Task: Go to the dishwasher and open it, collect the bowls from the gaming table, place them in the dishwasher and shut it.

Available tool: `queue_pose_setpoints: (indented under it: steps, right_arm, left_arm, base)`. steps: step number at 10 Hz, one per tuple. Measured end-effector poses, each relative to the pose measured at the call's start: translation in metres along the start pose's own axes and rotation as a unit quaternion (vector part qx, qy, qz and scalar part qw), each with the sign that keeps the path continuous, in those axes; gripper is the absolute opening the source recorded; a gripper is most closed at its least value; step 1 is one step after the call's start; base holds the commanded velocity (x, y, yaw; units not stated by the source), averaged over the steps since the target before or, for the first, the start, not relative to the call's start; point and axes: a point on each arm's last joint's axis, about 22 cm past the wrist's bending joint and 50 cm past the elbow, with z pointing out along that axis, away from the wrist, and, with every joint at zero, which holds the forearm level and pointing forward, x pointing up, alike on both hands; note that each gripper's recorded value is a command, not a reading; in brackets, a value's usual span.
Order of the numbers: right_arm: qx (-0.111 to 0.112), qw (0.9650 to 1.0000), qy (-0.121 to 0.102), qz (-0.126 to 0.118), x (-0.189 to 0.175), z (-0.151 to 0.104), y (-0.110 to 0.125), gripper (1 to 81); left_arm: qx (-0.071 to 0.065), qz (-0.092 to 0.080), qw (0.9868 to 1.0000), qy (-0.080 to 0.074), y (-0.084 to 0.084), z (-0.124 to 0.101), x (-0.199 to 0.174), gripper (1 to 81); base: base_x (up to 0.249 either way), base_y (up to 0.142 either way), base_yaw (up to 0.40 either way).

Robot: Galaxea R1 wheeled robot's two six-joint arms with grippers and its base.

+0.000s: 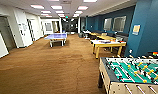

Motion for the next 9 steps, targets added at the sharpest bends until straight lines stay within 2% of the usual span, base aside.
queue_pose_setpoints:
  steps: [9]
  right_arm:
    - [-0.002,1.0,0.0,0.0,-0.0014,-0.0006,0.0025,81.1]
  left_arm:
    - [-0.002,0.001,1.0,-0.001,0.0028,0.0007,-0.0018,81.1]
  base:
    - [0.134,0.0,0.0]
